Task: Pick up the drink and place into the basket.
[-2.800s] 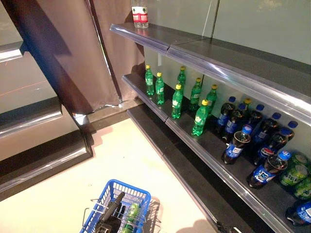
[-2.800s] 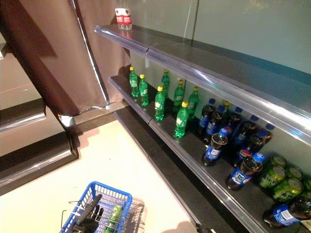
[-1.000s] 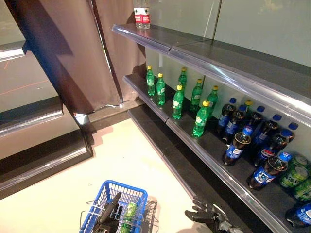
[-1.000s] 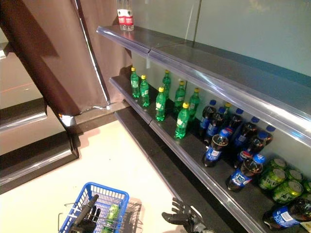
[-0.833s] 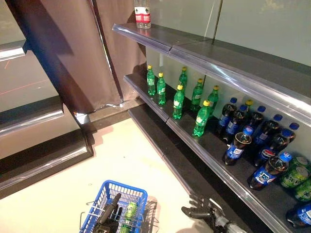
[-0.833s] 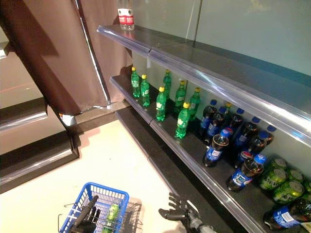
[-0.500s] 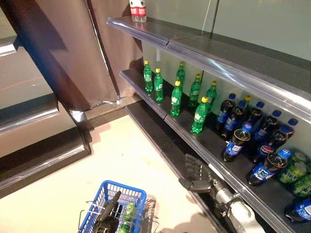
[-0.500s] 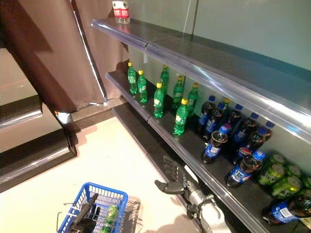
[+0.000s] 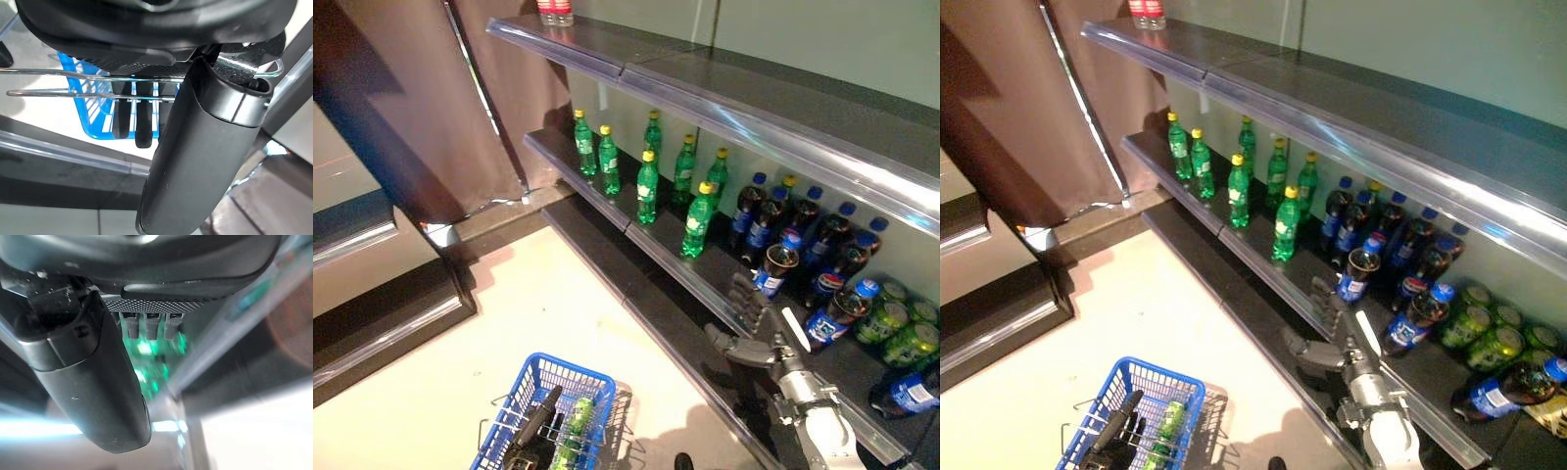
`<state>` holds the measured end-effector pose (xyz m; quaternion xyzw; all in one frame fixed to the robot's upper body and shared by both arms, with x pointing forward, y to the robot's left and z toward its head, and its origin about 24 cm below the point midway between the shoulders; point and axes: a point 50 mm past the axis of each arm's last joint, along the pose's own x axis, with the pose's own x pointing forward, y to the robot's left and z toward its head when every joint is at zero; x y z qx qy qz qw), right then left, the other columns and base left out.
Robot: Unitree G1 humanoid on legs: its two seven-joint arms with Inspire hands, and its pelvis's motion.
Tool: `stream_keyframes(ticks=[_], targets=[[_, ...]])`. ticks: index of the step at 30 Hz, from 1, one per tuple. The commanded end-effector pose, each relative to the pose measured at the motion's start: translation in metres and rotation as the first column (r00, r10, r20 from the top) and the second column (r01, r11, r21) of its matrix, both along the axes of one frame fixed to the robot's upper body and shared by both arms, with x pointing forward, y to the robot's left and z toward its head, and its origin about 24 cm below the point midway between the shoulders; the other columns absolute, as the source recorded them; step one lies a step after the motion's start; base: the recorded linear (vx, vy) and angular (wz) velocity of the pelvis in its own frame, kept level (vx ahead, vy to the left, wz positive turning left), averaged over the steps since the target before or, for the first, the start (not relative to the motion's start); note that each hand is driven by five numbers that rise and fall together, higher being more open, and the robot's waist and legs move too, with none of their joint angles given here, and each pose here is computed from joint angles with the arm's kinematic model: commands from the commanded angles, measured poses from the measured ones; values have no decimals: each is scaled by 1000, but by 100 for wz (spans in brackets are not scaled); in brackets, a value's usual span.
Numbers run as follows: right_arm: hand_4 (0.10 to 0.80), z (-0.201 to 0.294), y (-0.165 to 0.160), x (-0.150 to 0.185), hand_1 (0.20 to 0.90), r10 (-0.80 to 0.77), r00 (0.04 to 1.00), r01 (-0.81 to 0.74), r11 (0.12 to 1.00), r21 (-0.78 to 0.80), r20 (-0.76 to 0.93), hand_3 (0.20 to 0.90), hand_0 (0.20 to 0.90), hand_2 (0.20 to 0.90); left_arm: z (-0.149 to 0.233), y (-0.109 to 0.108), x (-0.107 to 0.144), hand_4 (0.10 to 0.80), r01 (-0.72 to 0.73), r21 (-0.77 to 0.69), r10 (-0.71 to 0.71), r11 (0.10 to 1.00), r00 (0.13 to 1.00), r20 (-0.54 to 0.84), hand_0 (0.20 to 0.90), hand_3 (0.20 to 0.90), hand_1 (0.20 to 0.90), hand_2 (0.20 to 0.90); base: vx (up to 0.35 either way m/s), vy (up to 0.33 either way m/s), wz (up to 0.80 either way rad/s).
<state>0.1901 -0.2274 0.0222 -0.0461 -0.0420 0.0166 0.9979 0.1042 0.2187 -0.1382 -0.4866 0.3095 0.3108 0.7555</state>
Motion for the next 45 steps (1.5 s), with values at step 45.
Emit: stream_keyframes(ticks=[45], targets=[[800,48,-25,-4,900,-268,924,256,963,79,274,900,900,900,52,46,57,100,-5,175,-48,985,953,298,300,200,300,300,8,-24,-15]])
